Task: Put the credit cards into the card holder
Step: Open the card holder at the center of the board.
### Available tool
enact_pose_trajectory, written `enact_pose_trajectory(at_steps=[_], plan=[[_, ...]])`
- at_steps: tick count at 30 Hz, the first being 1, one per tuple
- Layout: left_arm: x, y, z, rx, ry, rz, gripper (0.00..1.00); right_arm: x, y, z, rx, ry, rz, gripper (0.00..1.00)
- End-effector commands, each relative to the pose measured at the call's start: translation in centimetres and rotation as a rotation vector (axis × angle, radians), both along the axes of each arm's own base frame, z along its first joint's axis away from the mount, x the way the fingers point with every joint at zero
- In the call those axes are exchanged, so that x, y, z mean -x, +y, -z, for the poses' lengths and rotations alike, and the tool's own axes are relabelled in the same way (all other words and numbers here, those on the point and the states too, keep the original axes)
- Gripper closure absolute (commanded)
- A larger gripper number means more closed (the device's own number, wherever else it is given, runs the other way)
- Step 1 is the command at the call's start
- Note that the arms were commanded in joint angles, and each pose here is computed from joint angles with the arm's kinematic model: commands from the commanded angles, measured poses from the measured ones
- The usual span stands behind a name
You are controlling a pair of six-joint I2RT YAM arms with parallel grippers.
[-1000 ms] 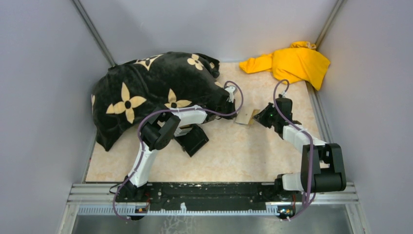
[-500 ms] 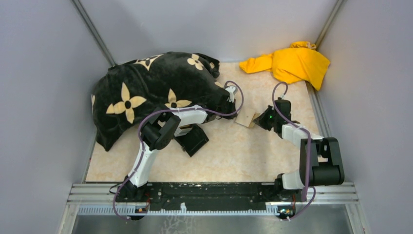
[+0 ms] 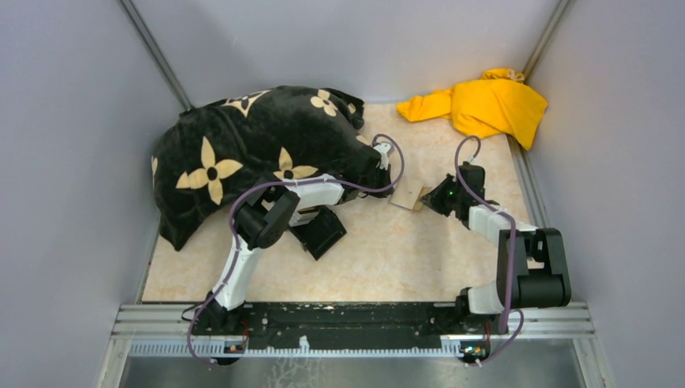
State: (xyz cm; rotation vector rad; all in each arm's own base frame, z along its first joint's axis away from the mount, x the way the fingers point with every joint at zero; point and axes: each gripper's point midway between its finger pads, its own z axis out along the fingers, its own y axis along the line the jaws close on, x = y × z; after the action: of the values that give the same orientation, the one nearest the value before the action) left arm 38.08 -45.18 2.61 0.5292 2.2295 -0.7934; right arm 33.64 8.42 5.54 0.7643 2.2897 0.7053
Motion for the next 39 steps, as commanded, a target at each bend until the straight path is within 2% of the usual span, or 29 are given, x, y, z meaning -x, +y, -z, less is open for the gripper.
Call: enact_pose_trajectory(at_steps=[1, 18, 39], plan=[[5.1, 3.6, 9.0, -0.218, 0.207, 0.028, 0.92, -1.4, 0.3, -2.5, -0.048, -0.081, -0.001, 1.0], [5.1, 3.9, 9.3, -0.231, 0.203, 0.028, 0.93, -1.0, 0.5, -2.9, -0.136, -0.055, -0.014, 1.0], [5.2, 3.9, 9.5, -0.231, 0.208, 0.03, 0.94, -0.6, -0.2, -3.8, -0.171, -0.063, -0.008, 1.0]])
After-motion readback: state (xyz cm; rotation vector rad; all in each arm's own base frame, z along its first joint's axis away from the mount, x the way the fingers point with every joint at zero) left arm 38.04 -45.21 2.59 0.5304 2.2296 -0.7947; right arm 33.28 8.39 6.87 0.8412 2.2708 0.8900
